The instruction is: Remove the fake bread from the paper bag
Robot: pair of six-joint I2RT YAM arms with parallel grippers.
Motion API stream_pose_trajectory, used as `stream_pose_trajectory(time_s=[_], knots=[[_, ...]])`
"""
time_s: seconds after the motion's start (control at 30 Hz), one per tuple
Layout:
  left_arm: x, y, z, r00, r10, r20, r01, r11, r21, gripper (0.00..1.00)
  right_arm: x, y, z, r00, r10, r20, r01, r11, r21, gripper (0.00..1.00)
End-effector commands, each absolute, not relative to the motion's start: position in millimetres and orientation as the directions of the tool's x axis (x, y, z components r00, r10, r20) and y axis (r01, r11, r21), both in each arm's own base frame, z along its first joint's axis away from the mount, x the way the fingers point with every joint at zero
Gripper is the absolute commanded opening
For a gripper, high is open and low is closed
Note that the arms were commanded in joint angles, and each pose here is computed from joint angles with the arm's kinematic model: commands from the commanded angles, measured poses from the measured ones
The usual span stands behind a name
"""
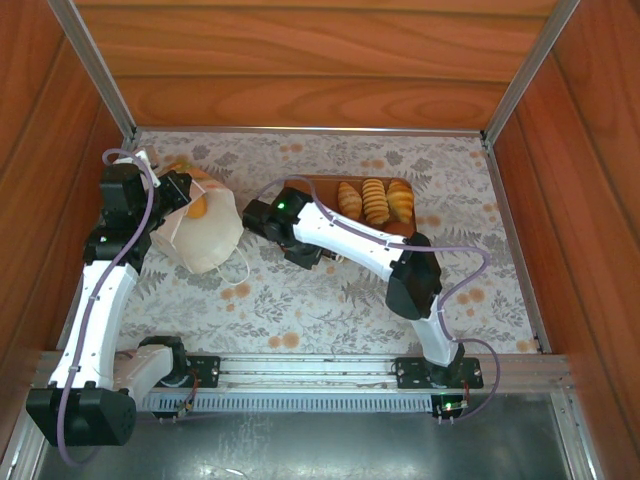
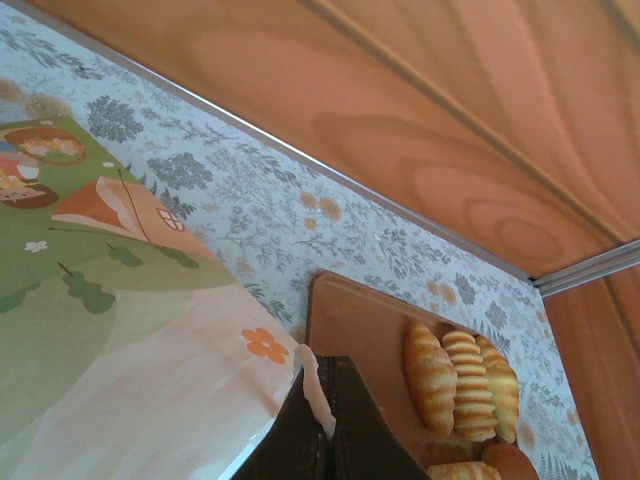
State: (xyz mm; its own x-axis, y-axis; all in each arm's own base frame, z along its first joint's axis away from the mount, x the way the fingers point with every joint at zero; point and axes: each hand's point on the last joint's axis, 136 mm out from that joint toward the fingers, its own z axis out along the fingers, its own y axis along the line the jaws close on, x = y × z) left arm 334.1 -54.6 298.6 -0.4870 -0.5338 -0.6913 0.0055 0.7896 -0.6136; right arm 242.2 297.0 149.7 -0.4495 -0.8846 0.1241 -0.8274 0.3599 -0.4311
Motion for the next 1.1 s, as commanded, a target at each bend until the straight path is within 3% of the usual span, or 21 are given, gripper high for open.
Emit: stream_pose_trajectory(time_s=[0.0, 0.23, 0.37, 0.7, 1.07], knots=[[333.7, -57.6, 306.6, -0.473, -0.529, -0.705, 0.039, 0.787, -0.616, 0.0, 253.8, 298.0, 152.5, -0.435, -0.892, 0.126, -0.822, 0.336, -0.459, 0.22], [335.4, -58.3, 307.7, -0.474, -0.525, -0.707, 0.044, 0.788, -0.615, 0.0, 267.0, 285.5, 203.1, -0.449, -0.892, 0.057, -0.75, 0.341, -0.566, 0.21], [338.1, -60.3, 306.9, -0.483, -0.518, -0.706, 0.054, 0.787, -0.614, 0.0, 264.9, 270.5, 221.2, -0.47, -0.878, 0.09, -0.731, 0.33, -0.598, 0.21], [339.6, -62.0, 305.9, -0.49, -0.514, -0.704, 0.061, 0.785, -0.616, 0.0, 242.3, 242.3, 216.6, -0.57, -0.81, 0.14, -0.726, 0.416, -0.548, 0.24], [338.8, -63.4, 305.9, -0.493, -0.518, -0.699, 0.066, 0.779, -0.623, 0.0, 227.2, 240.0, 196.7, -0.588, -0.784, 0.199, -0.754, 0.444, -0.484, 0.25]])
